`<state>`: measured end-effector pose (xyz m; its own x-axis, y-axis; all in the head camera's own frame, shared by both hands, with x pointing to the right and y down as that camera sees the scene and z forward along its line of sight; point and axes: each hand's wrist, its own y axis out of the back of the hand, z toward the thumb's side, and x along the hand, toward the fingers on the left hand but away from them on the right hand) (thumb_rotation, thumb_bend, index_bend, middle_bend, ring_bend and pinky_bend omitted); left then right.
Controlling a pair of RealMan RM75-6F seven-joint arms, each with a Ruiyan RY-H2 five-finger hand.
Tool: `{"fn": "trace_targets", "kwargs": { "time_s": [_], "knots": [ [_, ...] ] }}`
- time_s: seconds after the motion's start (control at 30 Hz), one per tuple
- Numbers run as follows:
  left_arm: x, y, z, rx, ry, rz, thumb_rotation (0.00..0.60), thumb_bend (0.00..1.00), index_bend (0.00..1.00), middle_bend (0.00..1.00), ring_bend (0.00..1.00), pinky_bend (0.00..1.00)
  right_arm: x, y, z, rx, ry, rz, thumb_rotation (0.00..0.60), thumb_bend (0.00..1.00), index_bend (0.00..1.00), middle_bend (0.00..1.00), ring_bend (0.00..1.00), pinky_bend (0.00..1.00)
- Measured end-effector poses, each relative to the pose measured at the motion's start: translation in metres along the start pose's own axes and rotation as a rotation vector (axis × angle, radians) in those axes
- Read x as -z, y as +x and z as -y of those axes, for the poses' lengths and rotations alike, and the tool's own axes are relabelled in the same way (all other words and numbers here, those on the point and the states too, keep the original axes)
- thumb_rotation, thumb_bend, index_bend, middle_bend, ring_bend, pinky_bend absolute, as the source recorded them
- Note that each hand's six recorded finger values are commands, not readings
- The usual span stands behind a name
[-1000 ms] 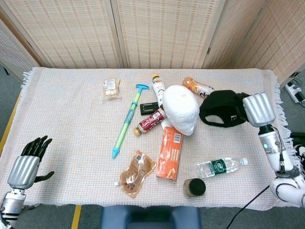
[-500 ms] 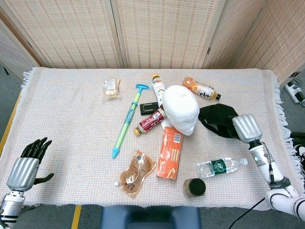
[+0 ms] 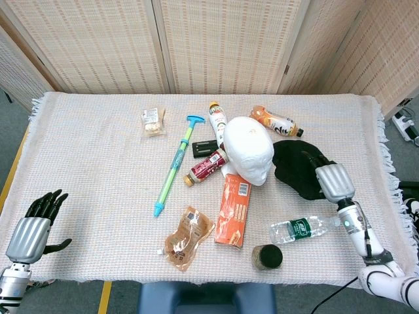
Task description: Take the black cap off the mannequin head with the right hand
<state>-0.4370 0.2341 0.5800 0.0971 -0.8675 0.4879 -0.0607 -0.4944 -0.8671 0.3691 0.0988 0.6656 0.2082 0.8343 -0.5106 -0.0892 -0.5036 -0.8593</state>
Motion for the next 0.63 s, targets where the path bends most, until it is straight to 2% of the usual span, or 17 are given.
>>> {"fn": "trace_targets", "kwargs": {
  "time_s": [0.13, 0.3, 0.43, 0.63],
  "knots": [
    [0.003, -0.001, 0.0, -0.003, -0.002, -0.007, 0.6, 0.12, 0.06, 0.07, 0.03, 0.15, 0.007, 0.029, -0.022, 0.064, -0.01, 0.028, 0.409, 0.03, 0.11, 0.27, 0.19, 0.41],
    [0.006, -0.003, -0.002, -0.007, -0.007, -0.019, 0.6, 0.12, 0.06, 0.07, 0.03, 0.15, 0.018, 0.077, -0.04, 0.116, -0.045, 0.078, 0.439, 0.12, 0.21, 0.32, 0.24, 0.41],
    [0.007, -0.004, -0.003, -0.014, -0.01, -0.029, 0.6, 0.12, 0.06, 0.06, 0.03, 0.15, 0.024, 0.12, -0.044, 0.131, -0.07, 0.115, 0.444, 0.13, 0.24, 0.34, 0.25, 0.41],
    [0.007, -0.006, -0.003, -0.018, -0.012, -0.036, 0.6, 0.12, 0.06, 0.06, 0.03, 0.15, 0.024, 0.164, -0.042, 0.129, -0.064, 0.154, 0.443, 0.13, 0.26, 0.35, 0.26, 0.41]
  ]
}}
